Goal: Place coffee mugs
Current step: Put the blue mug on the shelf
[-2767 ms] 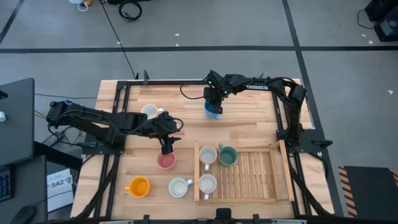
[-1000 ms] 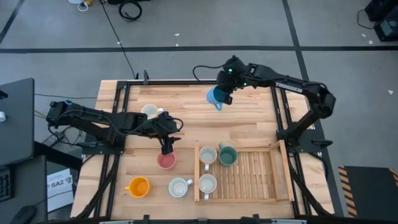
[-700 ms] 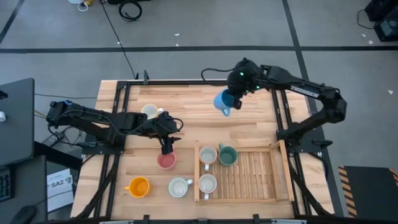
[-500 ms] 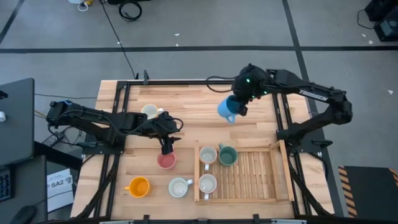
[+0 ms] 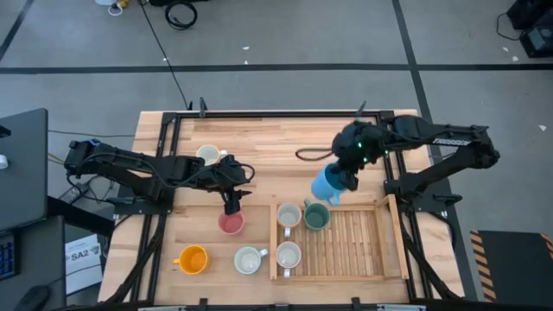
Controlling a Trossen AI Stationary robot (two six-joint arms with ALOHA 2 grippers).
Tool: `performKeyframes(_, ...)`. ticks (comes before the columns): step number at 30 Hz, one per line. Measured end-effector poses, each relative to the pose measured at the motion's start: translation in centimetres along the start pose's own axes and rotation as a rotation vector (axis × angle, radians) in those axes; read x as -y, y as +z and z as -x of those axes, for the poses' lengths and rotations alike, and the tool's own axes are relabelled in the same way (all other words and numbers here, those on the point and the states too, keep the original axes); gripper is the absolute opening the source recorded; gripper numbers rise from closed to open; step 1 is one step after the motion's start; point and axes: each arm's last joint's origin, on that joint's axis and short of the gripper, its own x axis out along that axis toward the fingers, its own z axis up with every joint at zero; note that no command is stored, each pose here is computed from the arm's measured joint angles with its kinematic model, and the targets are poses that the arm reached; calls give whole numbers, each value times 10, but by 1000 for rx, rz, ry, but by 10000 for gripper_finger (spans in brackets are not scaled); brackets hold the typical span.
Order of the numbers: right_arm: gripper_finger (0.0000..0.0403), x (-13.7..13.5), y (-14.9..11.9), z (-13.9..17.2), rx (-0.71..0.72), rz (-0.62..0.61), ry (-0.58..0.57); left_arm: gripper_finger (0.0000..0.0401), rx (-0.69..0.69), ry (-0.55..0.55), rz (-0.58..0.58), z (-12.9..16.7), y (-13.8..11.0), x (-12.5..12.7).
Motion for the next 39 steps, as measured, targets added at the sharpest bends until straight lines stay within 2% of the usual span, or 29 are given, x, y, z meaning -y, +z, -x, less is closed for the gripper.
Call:
performKeyframes(9, 38, -51, -23, -11, -106, -49, 103, 176, 0, 0, 0, 0, 0, 0)
performKeyframes(19, 38, -104, -50, -38, -212, -63, 126, 176, 4, -1, 0, 0, 0, 0)
performKeyframes(28, 38, -141, -71, -89, -280, -3, 56, 176, 4, -1, 0, 0, 0, 0)
performKeyframes(39, 39, -151, -85, -141, -299, 59, -118, 176, 3, -1, 1, 0, 0, 0)
